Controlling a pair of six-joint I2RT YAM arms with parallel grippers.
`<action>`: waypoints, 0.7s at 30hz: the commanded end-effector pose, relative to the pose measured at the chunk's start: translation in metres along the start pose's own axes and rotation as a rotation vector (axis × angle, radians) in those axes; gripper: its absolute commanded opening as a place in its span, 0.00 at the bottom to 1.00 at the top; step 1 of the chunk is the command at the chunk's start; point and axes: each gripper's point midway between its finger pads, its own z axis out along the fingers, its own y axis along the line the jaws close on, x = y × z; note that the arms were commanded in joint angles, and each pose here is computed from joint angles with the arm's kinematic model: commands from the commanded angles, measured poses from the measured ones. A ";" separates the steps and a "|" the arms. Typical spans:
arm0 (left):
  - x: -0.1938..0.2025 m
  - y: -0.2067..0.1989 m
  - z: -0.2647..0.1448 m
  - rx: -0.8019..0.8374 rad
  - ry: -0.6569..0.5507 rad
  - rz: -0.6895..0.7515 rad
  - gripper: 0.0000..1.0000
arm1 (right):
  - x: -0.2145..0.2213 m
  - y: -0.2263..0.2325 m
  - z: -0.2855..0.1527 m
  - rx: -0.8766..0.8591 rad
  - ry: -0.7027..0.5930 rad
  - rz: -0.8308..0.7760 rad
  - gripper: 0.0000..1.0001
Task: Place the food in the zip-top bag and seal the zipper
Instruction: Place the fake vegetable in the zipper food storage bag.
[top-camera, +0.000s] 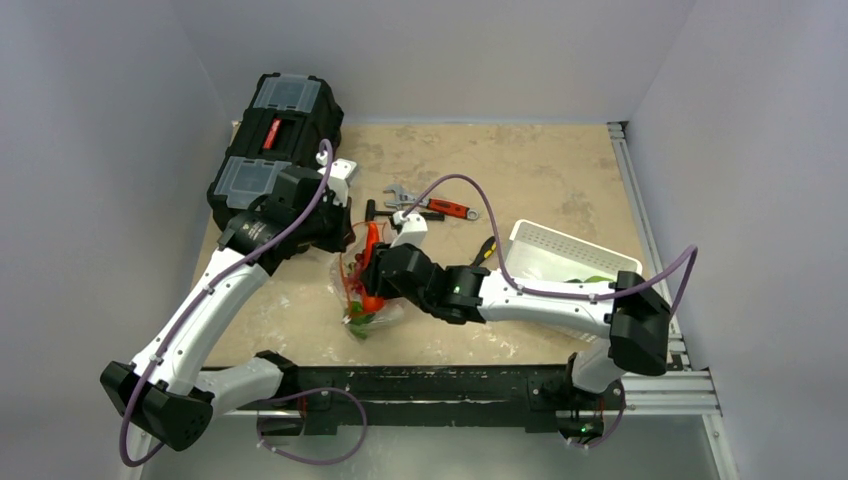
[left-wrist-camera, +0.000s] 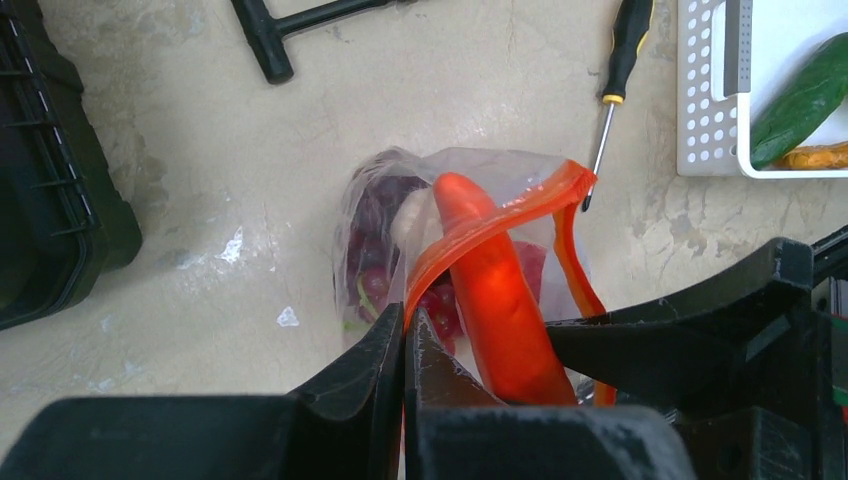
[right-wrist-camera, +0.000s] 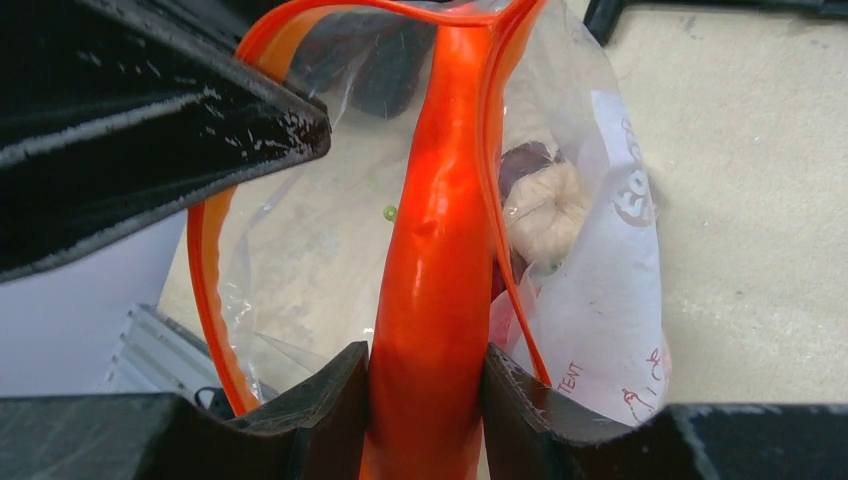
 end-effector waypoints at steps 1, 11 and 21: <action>-0.013 -0.003 -0.004 0.023 -0.063 0.018 0.00 | -0.016 0.013 0.004 -0.030 0.059 0.070 0.22; -0.014 -0.004 -0.005 0.027 -0.064 0.020 0.00 | -0.036 0.012 0.020 0.019 0.062 -0.001 0.45; -0.014 -0.002 -0.005 0.018 -0.064 0.020 0.00 | -0.054 0.023 -0.012 -0.076 0.090 -0.115 0.71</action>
